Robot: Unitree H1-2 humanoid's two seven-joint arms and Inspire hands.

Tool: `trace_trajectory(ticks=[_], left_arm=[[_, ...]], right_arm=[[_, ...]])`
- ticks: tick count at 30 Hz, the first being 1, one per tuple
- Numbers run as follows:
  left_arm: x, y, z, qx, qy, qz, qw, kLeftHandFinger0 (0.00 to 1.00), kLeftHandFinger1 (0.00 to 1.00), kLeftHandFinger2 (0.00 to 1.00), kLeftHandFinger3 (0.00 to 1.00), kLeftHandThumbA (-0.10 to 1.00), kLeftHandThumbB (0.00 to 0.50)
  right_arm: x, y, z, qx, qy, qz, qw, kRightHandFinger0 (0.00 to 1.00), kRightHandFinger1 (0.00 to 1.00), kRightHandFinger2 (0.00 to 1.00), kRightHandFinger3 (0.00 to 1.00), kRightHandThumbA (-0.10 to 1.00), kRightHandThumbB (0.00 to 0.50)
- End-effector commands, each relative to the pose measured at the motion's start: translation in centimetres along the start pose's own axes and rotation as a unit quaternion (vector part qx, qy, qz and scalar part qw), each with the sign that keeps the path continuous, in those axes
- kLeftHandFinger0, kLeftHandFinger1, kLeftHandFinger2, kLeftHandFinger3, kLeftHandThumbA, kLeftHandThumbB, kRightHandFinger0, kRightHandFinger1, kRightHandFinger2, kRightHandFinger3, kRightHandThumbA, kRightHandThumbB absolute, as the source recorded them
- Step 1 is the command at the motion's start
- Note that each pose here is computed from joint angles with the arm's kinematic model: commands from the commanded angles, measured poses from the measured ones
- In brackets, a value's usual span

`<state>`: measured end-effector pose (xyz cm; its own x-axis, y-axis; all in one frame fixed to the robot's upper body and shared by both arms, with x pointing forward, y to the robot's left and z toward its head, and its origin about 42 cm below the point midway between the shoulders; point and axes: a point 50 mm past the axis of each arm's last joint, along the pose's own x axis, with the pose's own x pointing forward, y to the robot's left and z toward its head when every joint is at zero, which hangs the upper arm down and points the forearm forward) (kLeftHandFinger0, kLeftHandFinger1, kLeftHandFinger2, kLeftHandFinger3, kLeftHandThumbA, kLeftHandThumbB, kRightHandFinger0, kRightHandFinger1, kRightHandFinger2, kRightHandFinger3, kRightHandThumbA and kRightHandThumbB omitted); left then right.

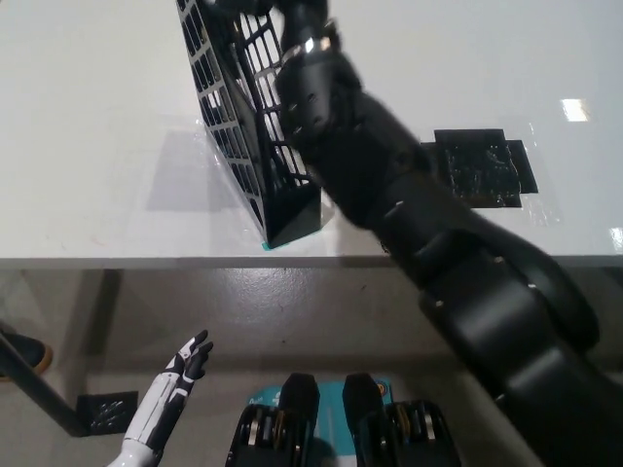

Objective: A notebook is kept standing on the table on the right hand side and a black shelf is kept on the left hand side and the robot uses its right hand to grab the notebook and places it in the shelf

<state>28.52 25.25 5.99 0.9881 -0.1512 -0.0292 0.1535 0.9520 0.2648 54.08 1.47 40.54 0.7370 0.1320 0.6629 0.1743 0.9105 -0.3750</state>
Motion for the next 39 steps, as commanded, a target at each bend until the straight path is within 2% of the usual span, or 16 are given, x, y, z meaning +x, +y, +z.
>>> trace_trajectory(ticks=[1, 2, 8, 10, 16, 19, 22, 24, 25, 26, 28, 29, 31, 34, 36, 39], left_arm=[[0.5, 1.4, 1.5, 0.006, -0.030, -0.001, 1.000, 1.00, 1.00, 1.00, 1.00, 1.00, 0.142], [0.7, 1.5, 1.4, 0.005, -0.032, 0.001, 0.999, 1.00, 1.00, 1.00, 1.00, 1.00, 0.126], [0.5, 1.4, 1.0, 0.008, -0.028, 0.005, 1.000, 1.00, 1.00, 1.00, 1.00, 1.00, 0.132], [0.1, 1.2, 0.6, 0.006, -0.022, 0.006, 1.000, 1.00, 1.00, 1.00, 1.00, 1.00, 0.139], [-0.3, 0.5, 0.0, 0.002, -0.016, 0.009, 1.000, 1.00, 1.00, 1.00, 1.00, 1.00, 0.139], [-0.2, 0.2, 0.0, -0.003, -0.015, 0.013, 1.000, 1.00, 1.00, 1.00, 1.00, 1.00, 0.144], [-0.5, 0.4, -0.1, -0.002, -0.014, 0.015, 1.000, 1.00, 1.00, 1.00, 1.00, 1.00, 0.154], [-0.4, 0.5, 0.0, -0.001, -0.015, 0.016, 1.000, 1.00, 1.00, 1.00, 1.00, 1.00, 0.137], [-0.4, 0.4, 0.0, -0.002, -0.016, 0.015, 1.000, 1.00, 1.00, 1.00, 1.00, 1.00, 0.112], [-0.5, 0.4, 0.0, 0.000, -0.014, 0.015, 1.000, 1.00, 1.00, 1.00, 1.00, 1.00, 0.119], [-0.5, 0.5, 0.0, 0.001, -0.017, 0.015, 1.000, 1.00, 1.00, 1.00, 1.00, 1.00, 0.126], [-0.4, 0.5, 0.0, 0.003, -0.018, 0.017, 1.000, 1.00, 1.00, 1.00, 1.00, 1.00, 0.122], [-0.2, 0.6, 0.1, -0.003, -0.017, 0.017, 1.000, 1.00, 1.00, 1.00, 1.00, 1.00, 0.126], [-0.1, 0.6, 0.2, -0.001, -0.017, 0.016, 1.000, 1.00, 1.00, 1.00, 1.00, 1.00, 0.137], [0.2, 0.6, 0.4, 0.002, -0.020, 0.016, 1.000, 1.00, 1.00, 1.00, 1.00, 1.00, 0.144], [0.6, 0.6, 0.6, 0.000, -0.023, 0.016, 1.000, 1.00, 1.00, 1.00, 1.00, 1.00, 0.154]], right_arm=[[1.8, -8.9, 4.8, 0.025, -0.149, -0.038, 0.988, 1.00, 1.00, 1.00, 1.00, 1.00, 0.310], [0.0, -12.4, 6.2, 0.036, -0.172, -0.047, 0.983, 1.00, 1.00, 1.00, 1.00, 1.00, 0.318], [-9.2, -21.2, 9.5, 0.070, -0.258, -0.106, 0.958, 1.00, 1.00, 1.00, 1.00, 1.00, 0.302], [-11.8, -22.3, 9.6, 0.065, -0.270, -0.115, 0.954, 1.00, 1.00, 1.00, 1.00, 1.00, 0.319], [-20.7, -23.2, 8.2, 0.063, -0.267, -0.109, 0.955, 1.00, 1.00, 1.00, 1.00, 1.00, 0.257], [-24.8, -21.8, 5.8, 0.078, -0.220, -0.088, 0.968, 1.00, 1.00, 1.00, 1.00, 1.00, 0.262], [-28.0, -19.4, 2.6, 0.099, -0.157, -0.069, 0.980, 1.00, 1.00, 1.00, 1.00, 0.98, 0.231], [-29.6, -18.2, 0.5, 0.102, -0.111, -0.060, 0.987, 1.00, 1.00, 1.00, 1.00, 0.96, 0.222], [-30.6, -17.6, -0.7, 0.104, -0.091, -0.055, 0.989, 1.00, 1.00, 1.00, 1.00, 0.95, 0.194], [-31.9, -16.7, -2.1, 0.106, -0.055, -0.045, 0.992, 1.00, 1.00, 1.00, 1.00, 0.95, 0.183], [-33.4, -15.6, -3.6, 0.116, 0.000, -0.037, 0.993, 1.00, 1.00, 1.00, 1.00, 0.94, 0.203], [-35.1, -14.4, -5.3, 0.154, 0.059, -0.028, 0.986, 1.00, 1.00, 1.00, 1.00, 0.92, 0.213], [-36.6, -13.5, -7.1, 0.181, 0.113, -0.013, 0.977, 1.00, 1.00, 1.00, 1.00, 0.98, 0.209], [-38.7, -12.3, -9.4, 0.207, 0.186, 0.009, 0.960, 1.00, 1.00, 1.00, 1.00, 1.00, 0.212], [-40.3, -11.8, -10.0, 0.214, 0.228, 0.020, 0.950, 1.00, 1.00, 1.00, 1.00, 1.00, 0.201], [-41.9, -11.1, -11.4, 0.230, 0.257, 0.029, 0.938, 1.00, 1.00, 1.00, 1.00, 1.00, 0.220]])
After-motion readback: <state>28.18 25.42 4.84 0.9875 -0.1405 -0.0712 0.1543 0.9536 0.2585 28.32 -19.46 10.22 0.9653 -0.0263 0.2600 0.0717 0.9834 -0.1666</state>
